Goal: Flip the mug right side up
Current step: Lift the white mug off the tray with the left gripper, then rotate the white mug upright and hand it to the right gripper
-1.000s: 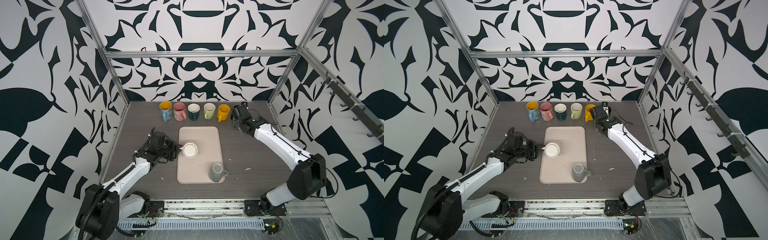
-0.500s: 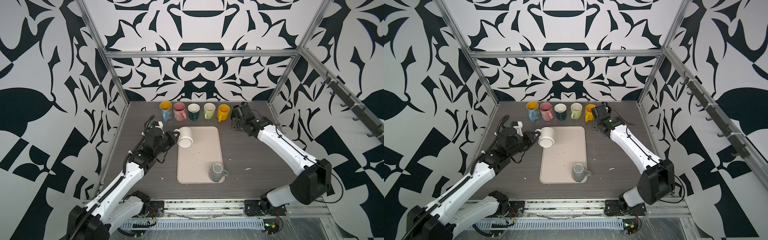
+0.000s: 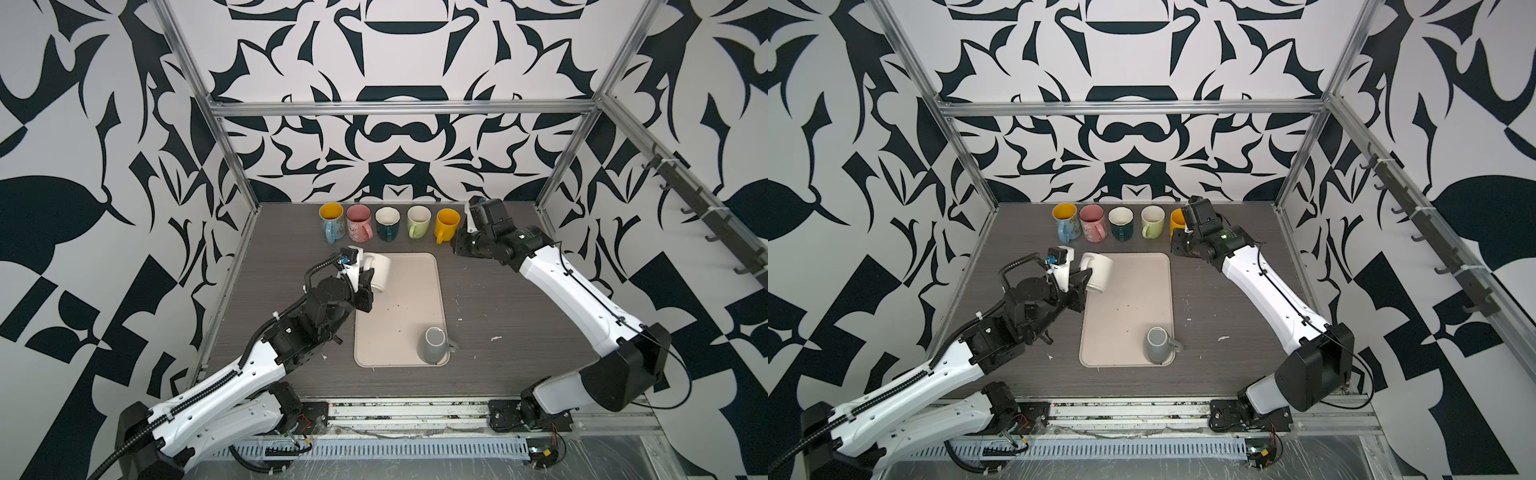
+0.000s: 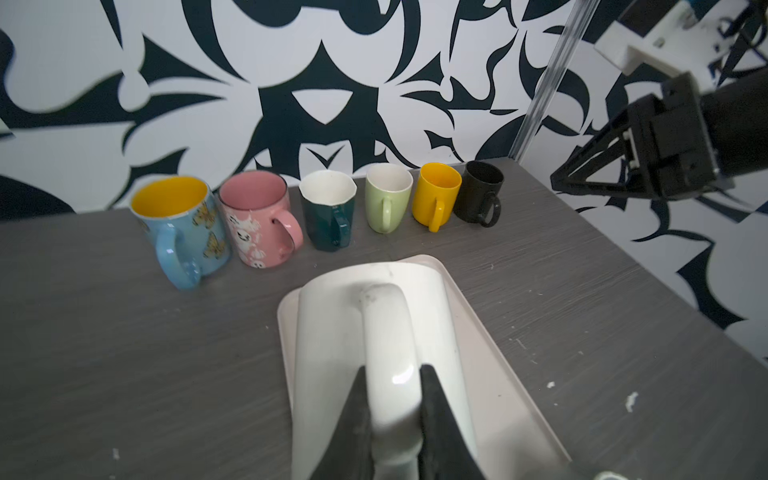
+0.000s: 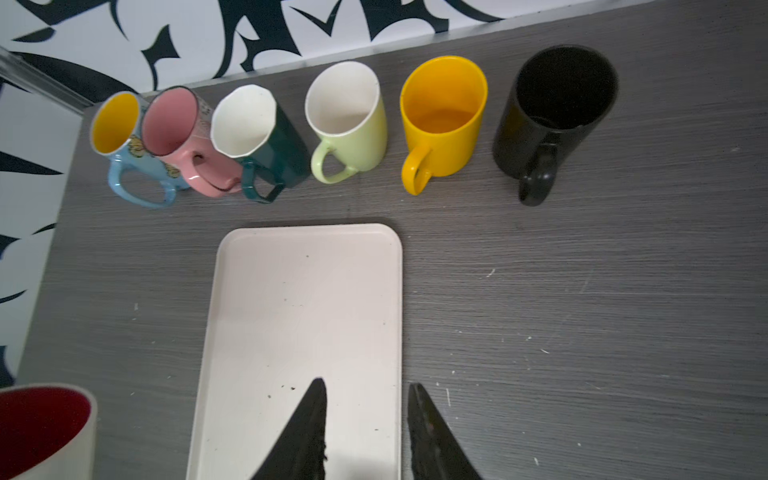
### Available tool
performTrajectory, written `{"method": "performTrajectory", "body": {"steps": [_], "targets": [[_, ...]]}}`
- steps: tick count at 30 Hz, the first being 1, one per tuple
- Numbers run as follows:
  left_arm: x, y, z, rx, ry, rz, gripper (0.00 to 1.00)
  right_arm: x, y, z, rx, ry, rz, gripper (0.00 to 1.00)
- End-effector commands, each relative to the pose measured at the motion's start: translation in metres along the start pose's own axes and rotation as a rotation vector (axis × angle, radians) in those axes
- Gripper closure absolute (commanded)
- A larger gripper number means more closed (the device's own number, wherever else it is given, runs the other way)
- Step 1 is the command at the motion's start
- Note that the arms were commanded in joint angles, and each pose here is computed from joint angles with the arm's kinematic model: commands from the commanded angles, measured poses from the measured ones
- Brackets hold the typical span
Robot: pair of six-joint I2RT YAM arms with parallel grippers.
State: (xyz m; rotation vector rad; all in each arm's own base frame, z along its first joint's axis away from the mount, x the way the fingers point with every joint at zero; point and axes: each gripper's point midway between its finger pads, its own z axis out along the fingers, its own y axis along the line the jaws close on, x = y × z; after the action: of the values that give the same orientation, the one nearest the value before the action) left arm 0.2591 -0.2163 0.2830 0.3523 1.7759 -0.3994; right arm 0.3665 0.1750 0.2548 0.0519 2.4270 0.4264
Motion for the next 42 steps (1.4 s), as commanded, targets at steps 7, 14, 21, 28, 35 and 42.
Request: {"method": "performTrajectory", "body": {"steps": [7,14,21,28,35,42], "targets": [[-0.071,0.0,-0.011,-0.303,-0.317,0.36,1.0,-0.007,0.056,-0.04,-0.284,0.024,0.031,0.63],[-0.081,-0.015,-0.006,-0.46,-0.381,0.582,1.0,-0.02,0.084,-0.063,-0.435,0.0,0.025,0.62],[-0.082,-0.053,0.021,-0.593,-0.38,0.911,1.0,-0.031,0.112,-0.087,-0.583,-0.009,0.014,0.53],[-0.08,-0.077,0.032,-0.541,-0.416,0.952,1.0,-0.032,0.117,-0.099,-0.611,-0.001,0.006,0.5],[-0.076,-0.085,0.041,-0.535,-0.411,0.996,1.0,-0.022,0.126,-0.091,-0.662,0.093,0.043,0.49],[-0.073,-0.089,0.046,-0.534,-0.403,1.007,1.0,-0.013,0.136,-0.086,-0.723,0.178,0.076,0.5]]}}
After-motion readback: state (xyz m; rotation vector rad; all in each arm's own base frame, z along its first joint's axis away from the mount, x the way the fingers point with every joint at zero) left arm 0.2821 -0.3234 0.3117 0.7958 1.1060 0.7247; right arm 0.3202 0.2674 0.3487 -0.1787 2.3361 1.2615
